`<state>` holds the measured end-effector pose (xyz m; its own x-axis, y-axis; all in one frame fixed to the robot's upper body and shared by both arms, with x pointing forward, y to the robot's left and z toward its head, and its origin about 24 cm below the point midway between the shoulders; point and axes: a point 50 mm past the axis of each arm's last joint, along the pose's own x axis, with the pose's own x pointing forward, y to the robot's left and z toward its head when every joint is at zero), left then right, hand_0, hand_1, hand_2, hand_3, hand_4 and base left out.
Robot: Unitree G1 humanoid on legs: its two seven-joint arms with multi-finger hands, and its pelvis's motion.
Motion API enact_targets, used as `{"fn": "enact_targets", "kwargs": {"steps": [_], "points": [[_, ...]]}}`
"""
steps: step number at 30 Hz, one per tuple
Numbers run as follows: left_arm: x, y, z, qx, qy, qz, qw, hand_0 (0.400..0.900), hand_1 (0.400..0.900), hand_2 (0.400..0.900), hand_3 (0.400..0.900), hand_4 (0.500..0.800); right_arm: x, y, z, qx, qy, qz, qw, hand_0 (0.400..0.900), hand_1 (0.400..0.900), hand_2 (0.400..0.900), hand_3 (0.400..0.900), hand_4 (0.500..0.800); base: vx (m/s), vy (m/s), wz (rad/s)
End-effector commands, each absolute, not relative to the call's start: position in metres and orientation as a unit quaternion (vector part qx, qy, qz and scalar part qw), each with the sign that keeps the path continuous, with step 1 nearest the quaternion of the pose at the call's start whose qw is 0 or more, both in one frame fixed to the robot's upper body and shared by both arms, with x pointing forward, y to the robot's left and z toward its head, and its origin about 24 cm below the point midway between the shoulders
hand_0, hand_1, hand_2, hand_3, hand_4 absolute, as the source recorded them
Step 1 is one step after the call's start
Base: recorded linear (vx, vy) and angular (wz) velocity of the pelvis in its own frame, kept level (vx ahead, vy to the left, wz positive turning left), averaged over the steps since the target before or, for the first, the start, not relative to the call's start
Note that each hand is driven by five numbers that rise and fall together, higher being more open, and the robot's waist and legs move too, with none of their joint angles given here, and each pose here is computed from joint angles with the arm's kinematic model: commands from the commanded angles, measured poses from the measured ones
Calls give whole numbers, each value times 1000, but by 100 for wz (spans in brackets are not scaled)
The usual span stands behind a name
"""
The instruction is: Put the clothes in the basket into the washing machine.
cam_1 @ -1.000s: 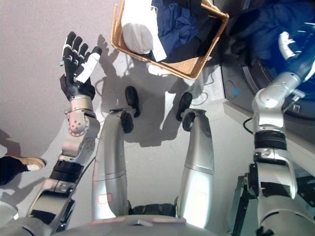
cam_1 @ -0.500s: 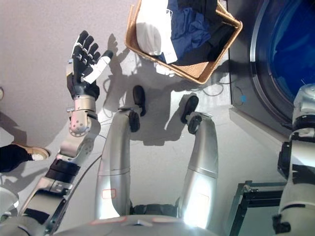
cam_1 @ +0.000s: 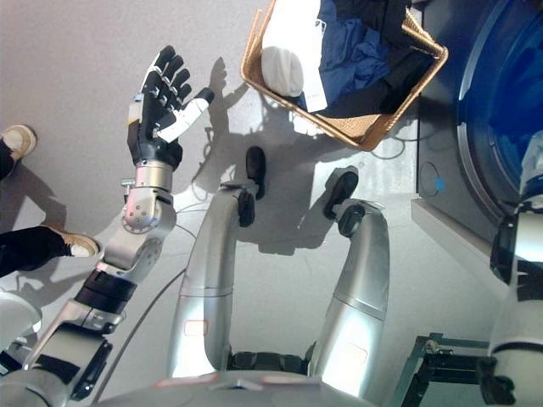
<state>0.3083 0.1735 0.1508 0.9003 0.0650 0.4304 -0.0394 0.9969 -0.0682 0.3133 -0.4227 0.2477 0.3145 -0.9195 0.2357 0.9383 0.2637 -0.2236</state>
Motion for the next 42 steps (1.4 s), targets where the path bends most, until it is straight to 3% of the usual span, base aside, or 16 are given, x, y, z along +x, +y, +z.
{"fn": "enact_targets", "kwargs": {"steps": [1,11,22,26,28,32,35,36,40,42], "points": [[289,163,145,-74,-250,15,965,900,900,900,900,800,279,-451,234,-266,-6,-637,723,900,900,900,900,800,0,0,0],[290,162,148,-74,-261,22,962,900,900,900,900,800,301,-426,252,-308,-82,-613,723,900,900,900,900,800,-2,7,-2],[293,173,151,-100,-273,91,952,900,900,900,900,800,317,-352,257,-305,-283,-565,713,900,900,900,900,800,-8,24,-7],[294,172,149,-103,-269,97,953,900,900,900,900,800,315,-328,240,-271,-314,-538,734,900,900,900,900,800,-8,13,-4],[295,171,142,-115,-253,103,955,900,900,900,900,800,317,-295,212,-216,-324,-469,793,900,900,900,900,800,-9,22,-9],[295,174,133,-118,-233,114,958,900,900,900,900,800,310,-272,179,-158,-307,-421,838,900,900,900,900,800,-3,8,-7],[293,178,122,-121,-211,118,963,900,900,900,900,800,300,-238,148,-74,-292,-307,903,900,900,900,900,800,-20,13,-4],[292,178,121,-120,-210,118,963,900,900,900,900,800,299,-238,147,-72,-290,-304,904,900,900,900,900,800,-29,16,-7],[288,184,110,-108,-192,107,970,900,900,900,900,800,289,-209,125,-12,-262,-160,952,900,900,900,900,800,-18,7,-3],[288,184,109,-108,-191,106,970,900,900,900,900,800,289,-205,124,-3,-260,-146,955,900,900,900,900,800,0,0,0]]}}
